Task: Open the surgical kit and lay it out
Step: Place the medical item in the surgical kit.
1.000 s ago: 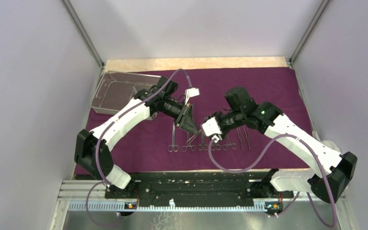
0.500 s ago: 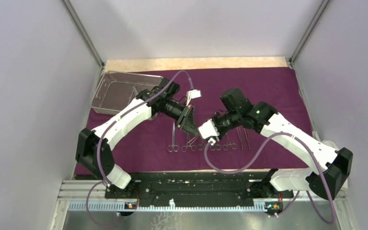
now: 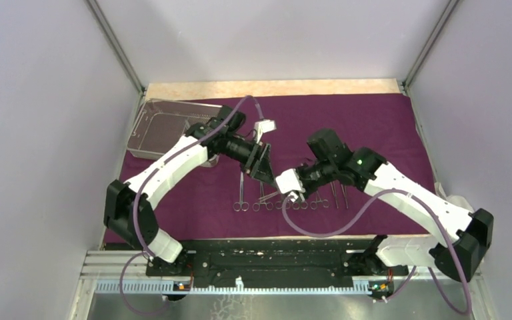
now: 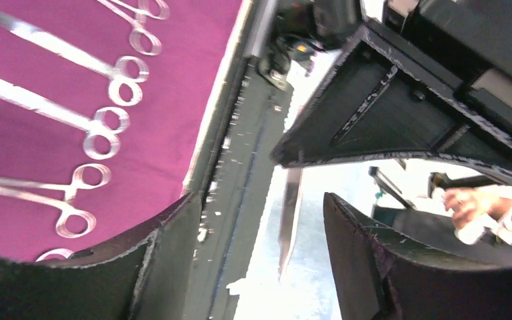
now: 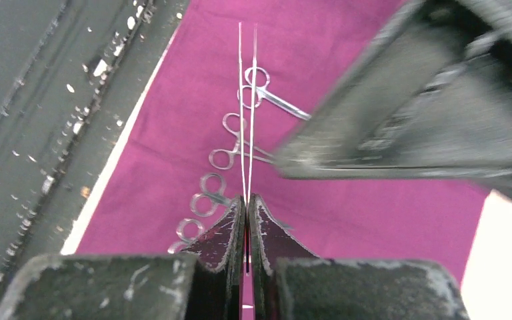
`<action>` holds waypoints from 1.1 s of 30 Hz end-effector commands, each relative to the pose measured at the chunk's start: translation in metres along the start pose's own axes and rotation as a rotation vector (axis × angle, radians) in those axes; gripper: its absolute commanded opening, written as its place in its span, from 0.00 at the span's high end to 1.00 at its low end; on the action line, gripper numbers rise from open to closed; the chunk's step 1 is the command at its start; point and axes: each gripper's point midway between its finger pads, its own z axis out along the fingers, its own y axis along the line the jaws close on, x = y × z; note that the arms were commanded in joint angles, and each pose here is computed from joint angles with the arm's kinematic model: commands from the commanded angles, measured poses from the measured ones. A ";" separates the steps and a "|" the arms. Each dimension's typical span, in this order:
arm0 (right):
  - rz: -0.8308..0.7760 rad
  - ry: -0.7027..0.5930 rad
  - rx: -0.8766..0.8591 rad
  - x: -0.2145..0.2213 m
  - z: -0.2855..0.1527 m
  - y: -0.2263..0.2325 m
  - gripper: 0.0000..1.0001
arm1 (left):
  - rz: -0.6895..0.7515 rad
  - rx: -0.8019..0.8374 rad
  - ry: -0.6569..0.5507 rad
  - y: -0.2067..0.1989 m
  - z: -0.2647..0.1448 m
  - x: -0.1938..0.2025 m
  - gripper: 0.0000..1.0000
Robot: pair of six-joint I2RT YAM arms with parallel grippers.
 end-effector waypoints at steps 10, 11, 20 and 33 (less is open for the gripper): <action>1.240 -0.062 0.681 0.081 -0.039 0.016 1.00 | -0.123 -0.886 -0.758 0.057 -0.215 -0.081 0.09; 1.311 -0.029 0.736 0.097 -0.047 0.016 1.00 | -0.122 -0.875 -0.753 0.057 -0.213 -0.080 0.08; 1.793 0.317 0.974 0.224 -0.095 0.041 1.00 | -0.158 -0.659 -0.722 0.058 -0.174 -0.077 0.09; 1.876 0.456 0.993 0.270 -0.083 0.043 1.00 | -0.171 -0.618 -0.707 0.067 -0.162 -0.070 0.08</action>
